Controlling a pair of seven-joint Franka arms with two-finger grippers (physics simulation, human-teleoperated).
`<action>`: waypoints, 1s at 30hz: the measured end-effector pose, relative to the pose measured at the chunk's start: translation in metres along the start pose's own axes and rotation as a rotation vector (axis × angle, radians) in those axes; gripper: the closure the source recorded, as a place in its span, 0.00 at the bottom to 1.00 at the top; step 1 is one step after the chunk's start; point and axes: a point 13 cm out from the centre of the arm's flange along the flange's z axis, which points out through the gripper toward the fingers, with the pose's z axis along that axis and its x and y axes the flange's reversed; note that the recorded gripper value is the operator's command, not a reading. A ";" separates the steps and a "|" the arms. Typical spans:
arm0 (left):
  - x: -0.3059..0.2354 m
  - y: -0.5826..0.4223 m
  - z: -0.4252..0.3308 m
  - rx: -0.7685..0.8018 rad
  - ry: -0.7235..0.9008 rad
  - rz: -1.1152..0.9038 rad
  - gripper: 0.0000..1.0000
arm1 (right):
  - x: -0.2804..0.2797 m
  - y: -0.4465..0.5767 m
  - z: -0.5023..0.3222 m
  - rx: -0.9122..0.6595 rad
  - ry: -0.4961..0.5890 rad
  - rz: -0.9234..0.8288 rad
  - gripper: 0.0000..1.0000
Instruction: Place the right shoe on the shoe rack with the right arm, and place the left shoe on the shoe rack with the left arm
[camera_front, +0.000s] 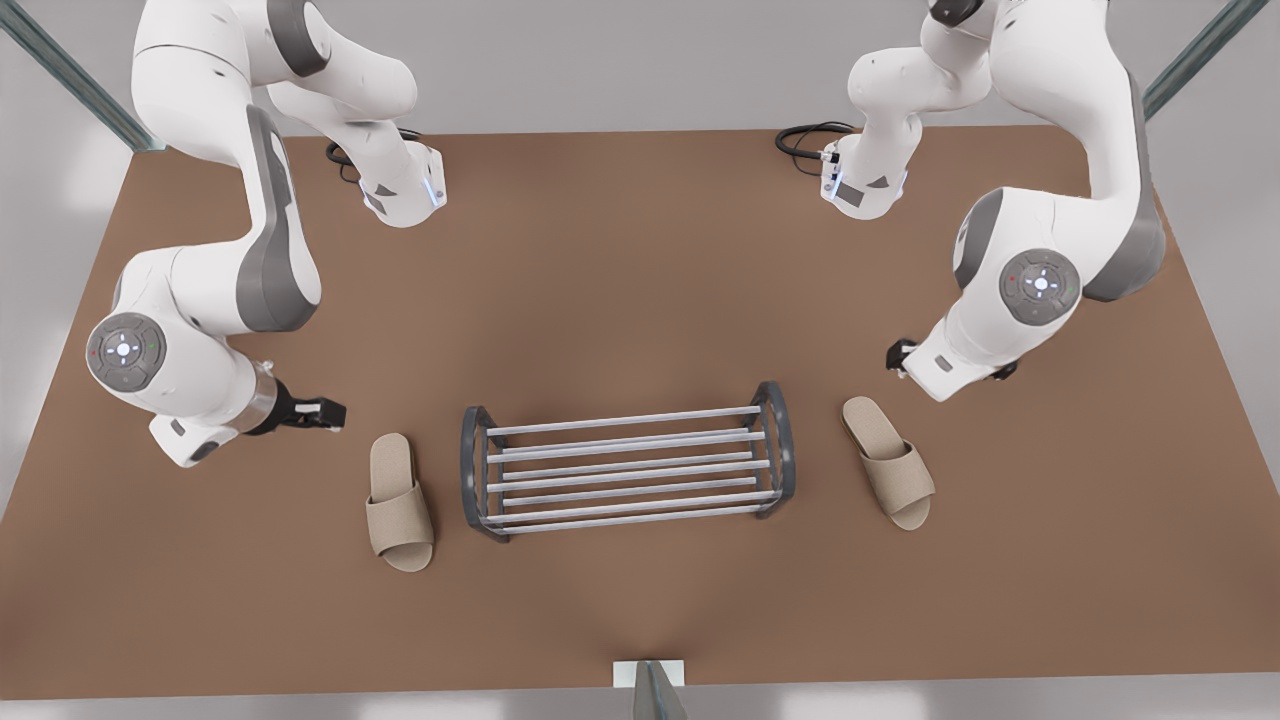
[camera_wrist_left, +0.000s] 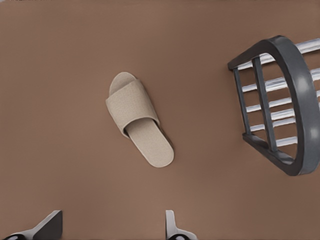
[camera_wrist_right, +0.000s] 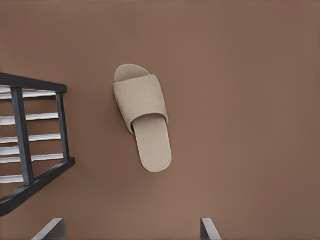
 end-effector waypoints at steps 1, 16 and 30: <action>-0.003 -0.001 0.004 0.001 -0.010 0.001 0.00 | -0.003 0.000 0.007 -0.001 0.007 0.003 0.00; -0.090 -0.092 0.179 0.173 -0.186 -0.267 0.00 | -0.036 -0.010 0.215 -0.044 -0.020 0.026 0.00; -0.096 -0.096 0.235 0.374 -0.468 -0.506 0.00 | -0.074 -0.027 0.239 -0.060 -0.151 -0.062 0.00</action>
